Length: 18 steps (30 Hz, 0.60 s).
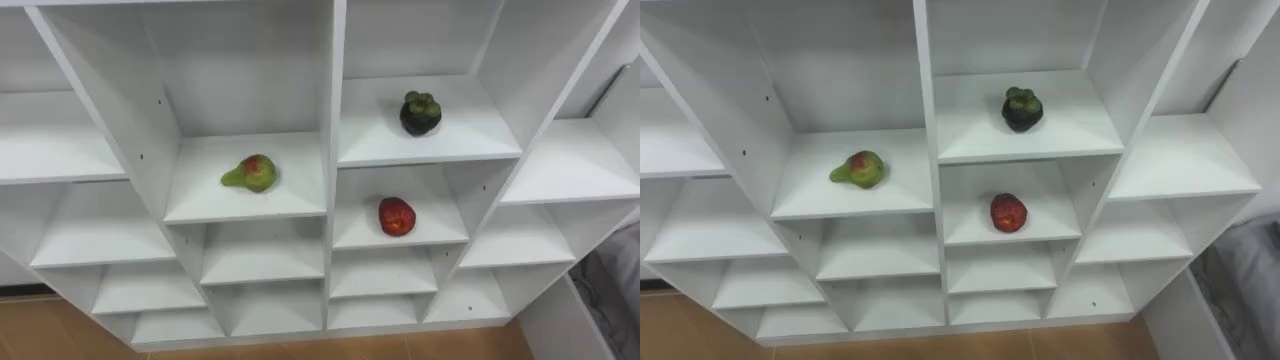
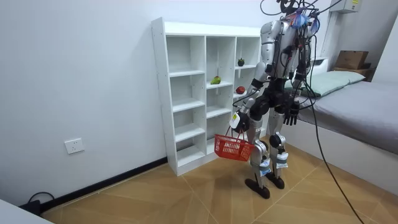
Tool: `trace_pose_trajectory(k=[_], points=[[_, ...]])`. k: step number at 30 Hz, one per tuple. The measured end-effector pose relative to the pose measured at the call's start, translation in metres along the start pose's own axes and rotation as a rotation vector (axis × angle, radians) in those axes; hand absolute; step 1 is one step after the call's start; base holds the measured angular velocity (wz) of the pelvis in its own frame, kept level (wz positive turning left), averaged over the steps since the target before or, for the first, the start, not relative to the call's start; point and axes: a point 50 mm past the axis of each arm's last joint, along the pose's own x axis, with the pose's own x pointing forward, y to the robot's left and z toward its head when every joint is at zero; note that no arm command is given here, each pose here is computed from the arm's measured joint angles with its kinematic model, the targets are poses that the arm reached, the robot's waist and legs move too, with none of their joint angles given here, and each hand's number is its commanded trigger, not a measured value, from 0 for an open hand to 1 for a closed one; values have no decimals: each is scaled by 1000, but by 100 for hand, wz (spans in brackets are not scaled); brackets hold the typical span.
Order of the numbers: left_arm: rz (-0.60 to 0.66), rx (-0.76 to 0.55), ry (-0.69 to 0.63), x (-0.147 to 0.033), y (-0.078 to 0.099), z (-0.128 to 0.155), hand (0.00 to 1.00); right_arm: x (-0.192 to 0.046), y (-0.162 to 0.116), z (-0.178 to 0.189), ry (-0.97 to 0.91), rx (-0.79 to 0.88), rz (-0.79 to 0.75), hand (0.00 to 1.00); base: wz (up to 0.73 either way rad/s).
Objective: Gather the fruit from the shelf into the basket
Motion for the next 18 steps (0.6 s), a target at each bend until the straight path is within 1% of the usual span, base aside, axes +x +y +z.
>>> trace_pose_trajectory(k=[6,10,18], points=[[-4,2,10,-1,-2,-4,100,0,-1,-1,3,7,-18,0,0],[-7,7,19,-1,-3,-6,100,0,-2,1,0,-26,-32,0,0],[31,21,-13,-1,-2,-1,100,-1,-11,6,-38,-1,-176,0,-1]])
